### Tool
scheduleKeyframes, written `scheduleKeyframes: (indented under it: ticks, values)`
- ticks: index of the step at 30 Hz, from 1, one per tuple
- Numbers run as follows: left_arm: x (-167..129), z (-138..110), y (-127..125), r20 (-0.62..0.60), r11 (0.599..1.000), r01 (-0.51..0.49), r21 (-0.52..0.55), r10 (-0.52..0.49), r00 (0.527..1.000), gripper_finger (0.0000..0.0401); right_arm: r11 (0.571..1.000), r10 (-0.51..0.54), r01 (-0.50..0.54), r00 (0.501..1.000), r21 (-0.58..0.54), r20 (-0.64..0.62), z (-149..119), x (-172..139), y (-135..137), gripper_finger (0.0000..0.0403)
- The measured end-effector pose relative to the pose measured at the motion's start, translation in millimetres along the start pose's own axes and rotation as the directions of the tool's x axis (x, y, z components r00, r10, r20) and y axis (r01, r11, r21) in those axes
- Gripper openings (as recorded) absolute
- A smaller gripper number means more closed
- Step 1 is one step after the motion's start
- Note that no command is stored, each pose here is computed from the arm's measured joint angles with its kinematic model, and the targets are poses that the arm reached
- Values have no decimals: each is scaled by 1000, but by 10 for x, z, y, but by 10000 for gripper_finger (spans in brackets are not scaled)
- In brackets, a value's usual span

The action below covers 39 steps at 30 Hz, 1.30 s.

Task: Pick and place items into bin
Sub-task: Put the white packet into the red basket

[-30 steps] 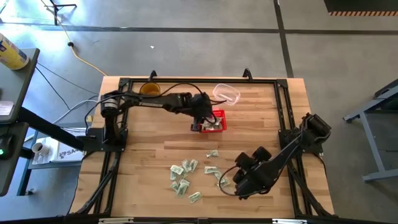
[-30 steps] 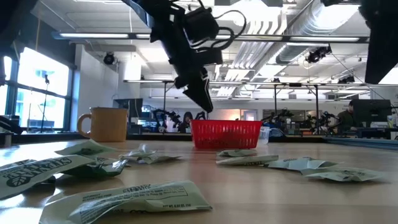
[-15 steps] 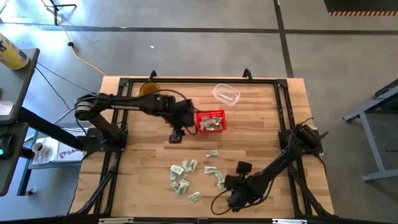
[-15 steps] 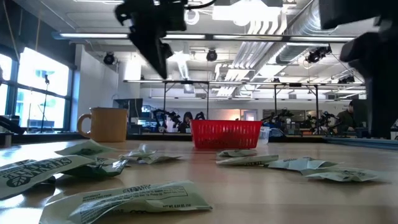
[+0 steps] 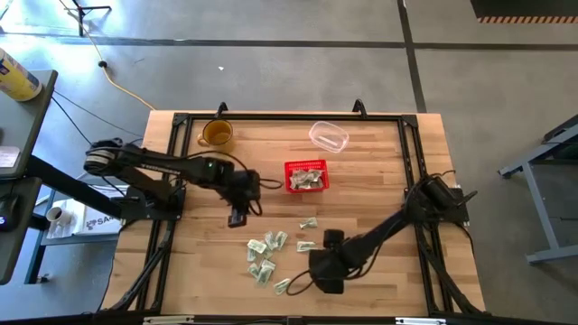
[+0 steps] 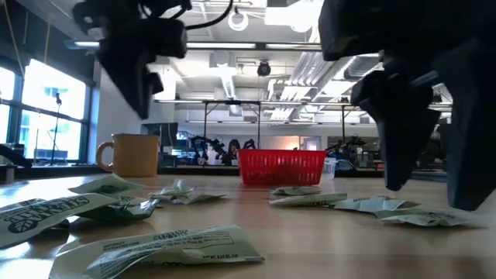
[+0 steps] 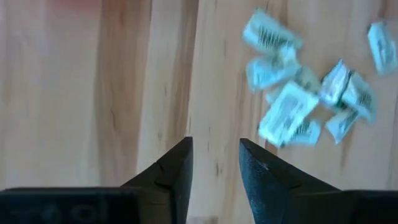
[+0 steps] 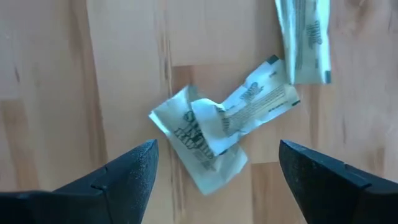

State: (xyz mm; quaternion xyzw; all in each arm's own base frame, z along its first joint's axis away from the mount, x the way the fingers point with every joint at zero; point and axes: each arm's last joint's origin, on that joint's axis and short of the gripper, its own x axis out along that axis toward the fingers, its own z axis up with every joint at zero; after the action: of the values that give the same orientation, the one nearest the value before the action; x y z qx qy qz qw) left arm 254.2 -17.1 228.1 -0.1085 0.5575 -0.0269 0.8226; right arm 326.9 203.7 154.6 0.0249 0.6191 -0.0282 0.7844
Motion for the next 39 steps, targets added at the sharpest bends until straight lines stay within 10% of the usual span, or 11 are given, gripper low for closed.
scheduleKeyframes:
  ticks: [16,32,39]
  values:
    - [-71,-425,-76,12,997,-17,-80,18,1000,160,997,63,-58,993,54,-101,6,276,12,302]
    - [-154,-448,-60,50,997,-72,-32,73,996,154,979,84,-34,965,201,-247,13,238,-211,15]
    - [-154,-446,-57,53,996,-81,-25,82,995,154,947,-64,138,966,289,-250,30,-294,-646,15]
